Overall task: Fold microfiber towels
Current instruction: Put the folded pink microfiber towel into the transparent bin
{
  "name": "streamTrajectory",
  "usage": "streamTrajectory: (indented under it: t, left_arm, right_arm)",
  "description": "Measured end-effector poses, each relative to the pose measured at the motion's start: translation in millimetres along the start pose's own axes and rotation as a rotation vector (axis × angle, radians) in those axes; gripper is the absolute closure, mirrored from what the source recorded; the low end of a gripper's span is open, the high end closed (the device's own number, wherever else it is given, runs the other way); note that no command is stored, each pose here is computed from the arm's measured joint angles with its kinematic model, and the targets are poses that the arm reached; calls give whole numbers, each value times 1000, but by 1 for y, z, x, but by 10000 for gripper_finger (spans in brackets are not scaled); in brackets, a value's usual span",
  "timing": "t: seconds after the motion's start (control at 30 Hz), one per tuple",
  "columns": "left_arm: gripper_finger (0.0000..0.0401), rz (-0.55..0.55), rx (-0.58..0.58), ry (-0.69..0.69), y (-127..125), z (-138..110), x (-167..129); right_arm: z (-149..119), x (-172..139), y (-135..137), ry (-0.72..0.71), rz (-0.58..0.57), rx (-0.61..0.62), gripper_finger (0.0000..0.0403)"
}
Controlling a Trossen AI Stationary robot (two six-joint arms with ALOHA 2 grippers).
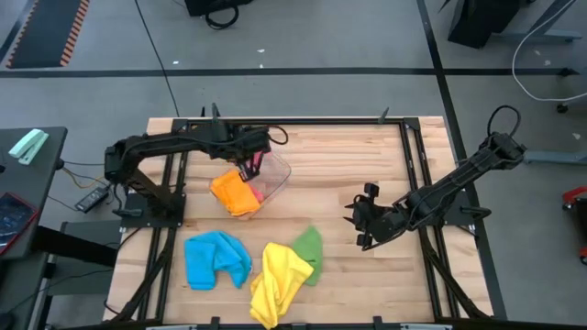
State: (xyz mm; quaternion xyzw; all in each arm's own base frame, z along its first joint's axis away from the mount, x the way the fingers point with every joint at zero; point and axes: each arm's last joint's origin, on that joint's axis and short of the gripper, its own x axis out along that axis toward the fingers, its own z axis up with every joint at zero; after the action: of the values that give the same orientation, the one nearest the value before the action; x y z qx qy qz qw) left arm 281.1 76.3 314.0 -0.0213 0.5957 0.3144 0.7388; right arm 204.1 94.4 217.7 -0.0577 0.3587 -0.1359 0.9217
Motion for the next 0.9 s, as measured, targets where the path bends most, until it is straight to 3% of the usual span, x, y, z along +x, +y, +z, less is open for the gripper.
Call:
streamTrajectory:
  t: [0.13, 0.53, 0.67, 0.9]
  left_arm:
    - [374, 119, 12, 48, 2, 0, 10]
    - [374, 319, -20, 230, 23, 3, 44]
    - [380, 326, 35, 306, 19, 9, 69]
    - [362, 184, 106, 371, -5, 11, 82]
  right_arm:
    - [1, 1, -1, -3, -3, 7, 247]
    - [2, 1, -1, -13, -1, 4, 247]
    - [2, 1, -1, -13, -1, 4, 247]
    - [3, 1, -1, -14, -1, 3, 247]
